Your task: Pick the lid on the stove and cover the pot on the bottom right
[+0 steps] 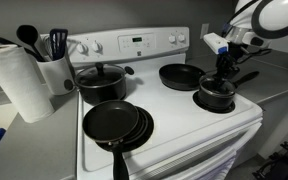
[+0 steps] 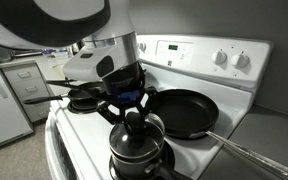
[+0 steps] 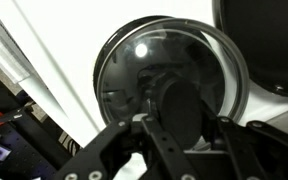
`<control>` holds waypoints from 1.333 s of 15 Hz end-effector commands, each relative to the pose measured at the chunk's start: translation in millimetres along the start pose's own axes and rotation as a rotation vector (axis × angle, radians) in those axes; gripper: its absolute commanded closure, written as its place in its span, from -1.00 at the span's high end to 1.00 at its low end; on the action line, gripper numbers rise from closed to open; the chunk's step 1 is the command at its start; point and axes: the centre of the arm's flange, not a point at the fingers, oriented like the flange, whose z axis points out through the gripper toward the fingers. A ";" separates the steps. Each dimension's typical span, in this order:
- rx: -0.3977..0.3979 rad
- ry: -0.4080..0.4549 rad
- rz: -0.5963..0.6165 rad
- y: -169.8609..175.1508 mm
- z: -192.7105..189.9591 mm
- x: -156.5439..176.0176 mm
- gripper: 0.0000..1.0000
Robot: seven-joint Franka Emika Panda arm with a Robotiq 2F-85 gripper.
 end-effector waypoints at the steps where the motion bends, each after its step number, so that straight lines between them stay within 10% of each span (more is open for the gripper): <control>1: -0.016 -0.011 0.003 2.0 0.5 14.7 -0.66; 18: -0.063 -0.023 -0.008 13.4 16.4 21.0 -0.66; 20: -0.058 -0.018 -0.024 13.3 15.4 19.7 0.32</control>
